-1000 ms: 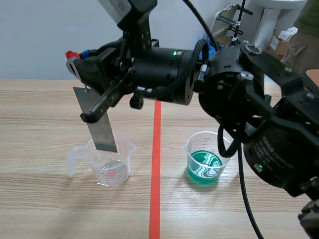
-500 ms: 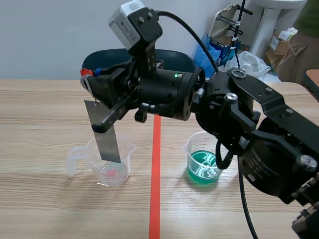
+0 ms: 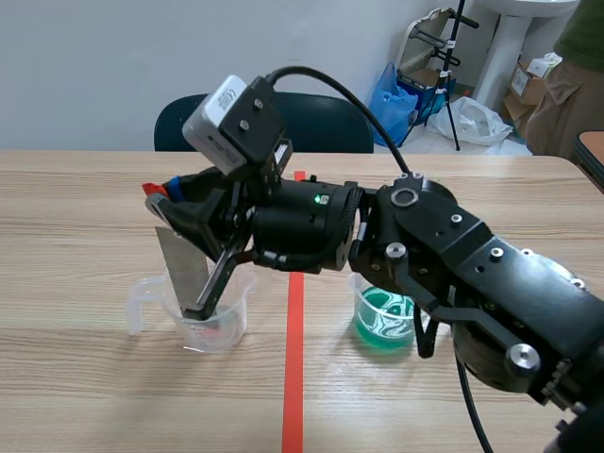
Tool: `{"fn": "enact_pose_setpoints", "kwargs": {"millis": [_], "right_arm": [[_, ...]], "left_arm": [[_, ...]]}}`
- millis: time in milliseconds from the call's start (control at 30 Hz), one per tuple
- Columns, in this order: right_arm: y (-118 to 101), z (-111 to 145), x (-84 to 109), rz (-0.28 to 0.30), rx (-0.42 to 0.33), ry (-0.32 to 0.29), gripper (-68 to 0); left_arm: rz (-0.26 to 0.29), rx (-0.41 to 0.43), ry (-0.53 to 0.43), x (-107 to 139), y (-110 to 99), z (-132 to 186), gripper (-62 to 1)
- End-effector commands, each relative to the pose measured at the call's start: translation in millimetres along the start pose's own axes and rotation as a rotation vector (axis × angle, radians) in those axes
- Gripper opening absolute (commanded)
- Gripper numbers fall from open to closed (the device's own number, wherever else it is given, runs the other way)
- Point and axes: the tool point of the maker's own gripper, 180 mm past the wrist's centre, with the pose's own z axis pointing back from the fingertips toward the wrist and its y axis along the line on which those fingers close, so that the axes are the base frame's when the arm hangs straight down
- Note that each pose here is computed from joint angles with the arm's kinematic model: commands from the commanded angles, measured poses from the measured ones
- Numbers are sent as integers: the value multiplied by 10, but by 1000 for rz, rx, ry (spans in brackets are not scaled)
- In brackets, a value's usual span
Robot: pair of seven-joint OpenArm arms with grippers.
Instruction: Do the redox reaction experiment
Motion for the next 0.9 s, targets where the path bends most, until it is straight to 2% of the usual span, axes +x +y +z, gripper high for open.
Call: {"fn": "enact_pose_setpoints", "kwargs": {"millis": [0,267,367,533,600,800,867], "right_arm": [[-115,-15,168,35,-16,-58,-669],[-93,-6,173,131,-9,-76,-669],[-79,-2,140,165,0,-59,-669],[-108,48,190,198,-12,-93,-669],[-91,46,174,217,-3,-85,-669],[-94,49,136,217,-3,-74,-669],[-114,50,114,233,-14,-65,-669]], "left_arm": [[3,4,-47,94,-16,18,14],[3,4,-47,94,-16,18,14],[3,4,-47,94,-16,18,14],[3,5,-48,95,-15,15,14],[3,5,-48,95,-15,14,14],[3,5,-48,95,-15,14,14],[3,5,-48,95,-15,14,14]]}}
